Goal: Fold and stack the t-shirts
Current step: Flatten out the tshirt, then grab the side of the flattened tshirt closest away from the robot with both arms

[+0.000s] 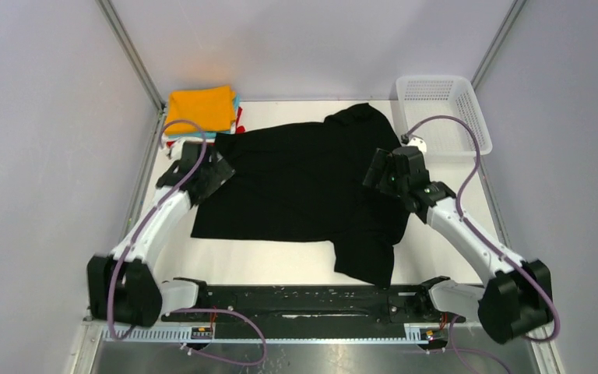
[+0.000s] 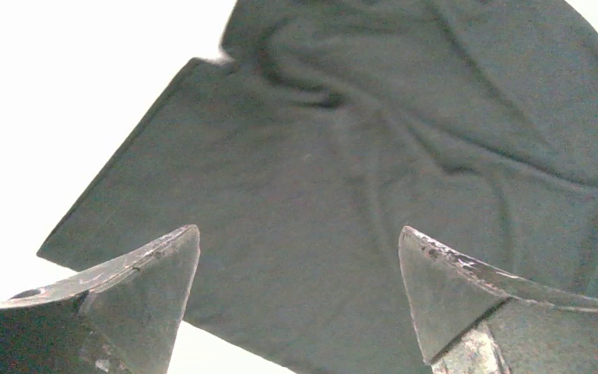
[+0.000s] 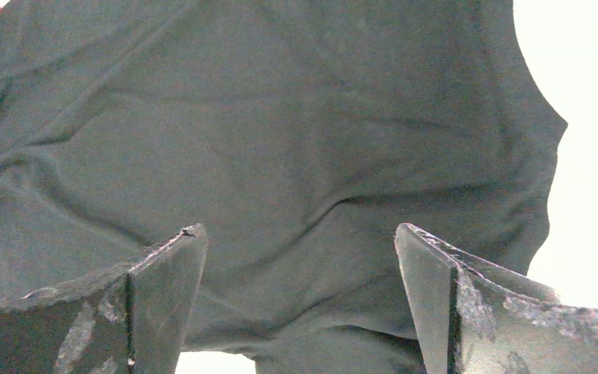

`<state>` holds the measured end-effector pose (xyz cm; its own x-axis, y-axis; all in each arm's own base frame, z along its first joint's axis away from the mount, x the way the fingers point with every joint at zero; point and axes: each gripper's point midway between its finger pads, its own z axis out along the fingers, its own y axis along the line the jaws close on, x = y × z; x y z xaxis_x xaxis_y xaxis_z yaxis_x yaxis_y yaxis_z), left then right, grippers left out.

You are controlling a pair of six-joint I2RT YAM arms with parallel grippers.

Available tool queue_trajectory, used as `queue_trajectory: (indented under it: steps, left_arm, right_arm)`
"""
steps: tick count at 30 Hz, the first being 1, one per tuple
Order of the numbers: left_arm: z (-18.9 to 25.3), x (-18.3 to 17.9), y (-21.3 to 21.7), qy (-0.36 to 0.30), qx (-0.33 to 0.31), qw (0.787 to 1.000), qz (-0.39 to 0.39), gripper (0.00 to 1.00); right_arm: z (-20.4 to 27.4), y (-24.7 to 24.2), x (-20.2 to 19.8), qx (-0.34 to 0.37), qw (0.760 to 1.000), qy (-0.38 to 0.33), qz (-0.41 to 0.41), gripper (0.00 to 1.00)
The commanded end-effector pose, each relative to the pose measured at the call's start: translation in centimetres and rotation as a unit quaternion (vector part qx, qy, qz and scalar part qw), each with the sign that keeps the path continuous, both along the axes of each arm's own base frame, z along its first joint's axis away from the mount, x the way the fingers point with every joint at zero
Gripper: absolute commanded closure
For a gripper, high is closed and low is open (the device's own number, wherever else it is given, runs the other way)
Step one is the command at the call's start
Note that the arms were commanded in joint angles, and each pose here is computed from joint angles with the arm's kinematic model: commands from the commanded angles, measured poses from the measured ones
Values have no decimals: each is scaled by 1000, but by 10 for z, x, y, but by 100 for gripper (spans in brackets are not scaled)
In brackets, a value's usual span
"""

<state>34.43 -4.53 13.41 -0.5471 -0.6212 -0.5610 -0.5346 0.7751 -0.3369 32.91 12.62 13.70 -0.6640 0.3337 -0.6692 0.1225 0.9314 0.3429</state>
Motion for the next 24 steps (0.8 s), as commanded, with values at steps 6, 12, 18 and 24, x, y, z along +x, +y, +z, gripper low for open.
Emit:
queue_trajectory:
  steps: [6,12,18,24]
  left_arm:
    - [-74,-109,63,99,16,982,160,3]
    - [-91,-100,64,132,5,978,164,20]
    - [-113,-91,62,164,-12,972,170,38]
    - [-125,-92,62,187,-12,967,169,59]
  right_arm:
    - [-13,-46,-28,-59,996,-18,-59,0]
    - [-18,-45,-30,-67,997,-1,-49,1]
    - [-23,-49,-30,-84,995,13,-50,1]
    - [-29,-55,-29,-104,992,31,-57,1]
